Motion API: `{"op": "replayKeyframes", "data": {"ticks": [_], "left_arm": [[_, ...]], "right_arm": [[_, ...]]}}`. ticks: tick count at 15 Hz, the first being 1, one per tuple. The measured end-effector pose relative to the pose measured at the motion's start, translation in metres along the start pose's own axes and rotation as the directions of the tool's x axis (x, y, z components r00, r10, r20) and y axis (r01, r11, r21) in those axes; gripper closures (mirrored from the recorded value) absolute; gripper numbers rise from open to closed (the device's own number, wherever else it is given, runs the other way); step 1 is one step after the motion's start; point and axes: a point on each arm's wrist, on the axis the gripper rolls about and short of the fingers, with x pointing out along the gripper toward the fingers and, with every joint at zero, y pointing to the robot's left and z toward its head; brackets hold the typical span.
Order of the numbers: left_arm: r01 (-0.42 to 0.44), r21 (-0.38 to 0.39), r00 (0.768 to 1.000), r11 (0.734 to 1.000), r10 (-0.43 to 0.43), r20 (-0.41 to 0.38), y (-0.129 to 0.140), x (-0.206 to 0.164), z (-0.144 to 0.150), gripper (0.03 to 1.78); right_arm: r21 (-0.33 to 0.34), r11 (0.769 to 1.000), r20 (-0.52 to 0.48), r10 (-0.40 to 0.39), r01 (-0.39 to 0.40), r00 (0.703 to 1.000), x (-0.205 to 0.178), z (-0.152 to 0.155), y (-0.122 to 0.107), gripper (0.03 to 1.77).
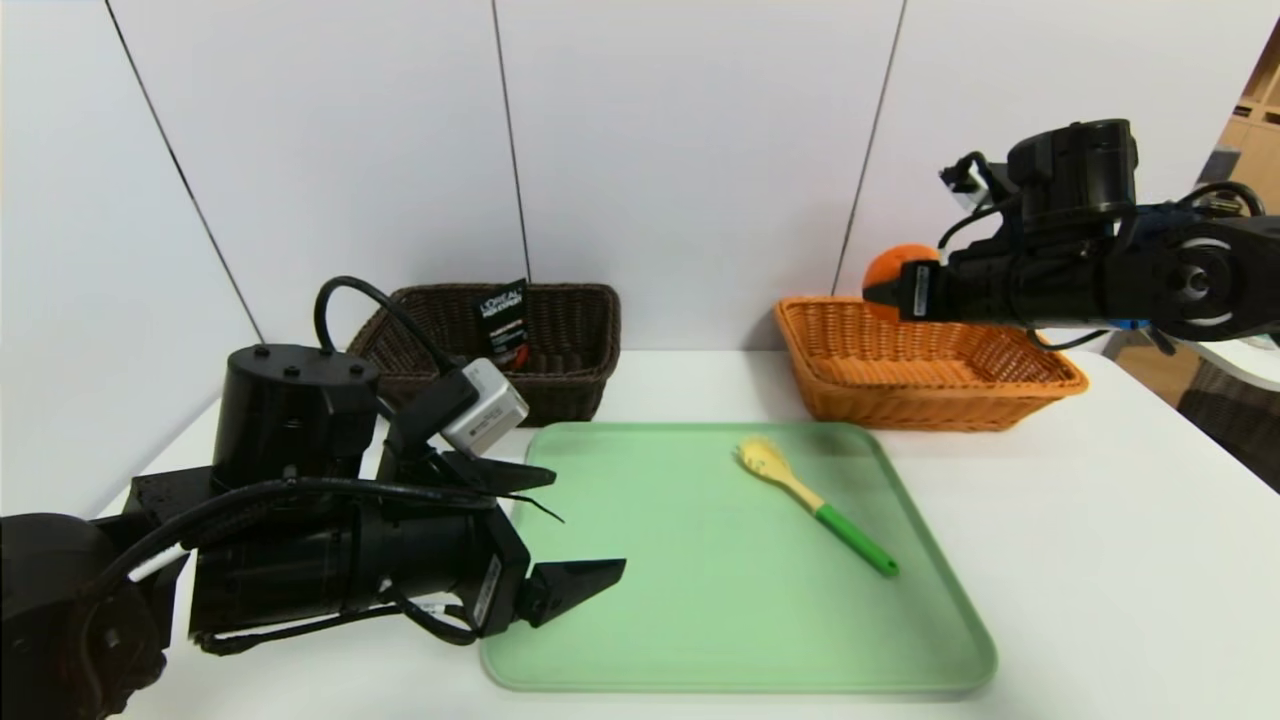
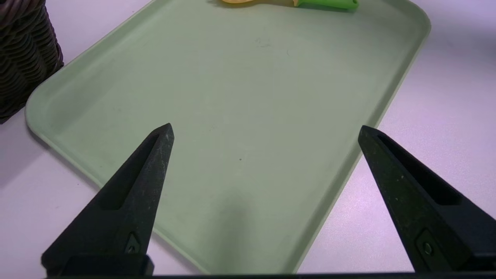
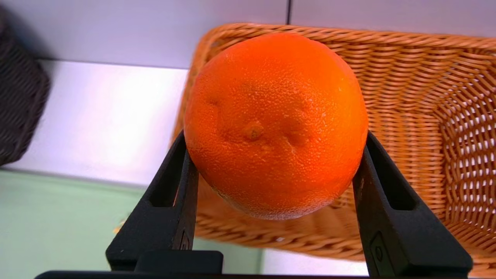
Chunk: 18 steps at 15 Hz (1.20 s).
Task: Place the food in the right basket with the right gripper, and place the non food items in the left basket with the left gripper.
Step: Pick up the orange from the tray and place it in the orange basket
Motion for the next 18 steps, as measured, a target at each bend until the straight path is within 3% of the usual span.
{"op": "replayKeyframes", "data": {"ticks": [9,18], "left_arm": [[-0.001,-0.005,1.000,1.000,0.001,-0.009,0.000,0.000,-0.002,0.12],[0.000,-0.013,1.000,1.000,0.000,-0.020,0.000,0.002,-0.005,0.12]], "right_arm": [[0.006,0.994,-0.103,-0.110,0.111,0.989,0.064,-0.024,-0.044,0.70],[0.005,0.992,-0.151,-0.127,0.129,0.980,0.095,-0.039,-0.055,0.65]]}}
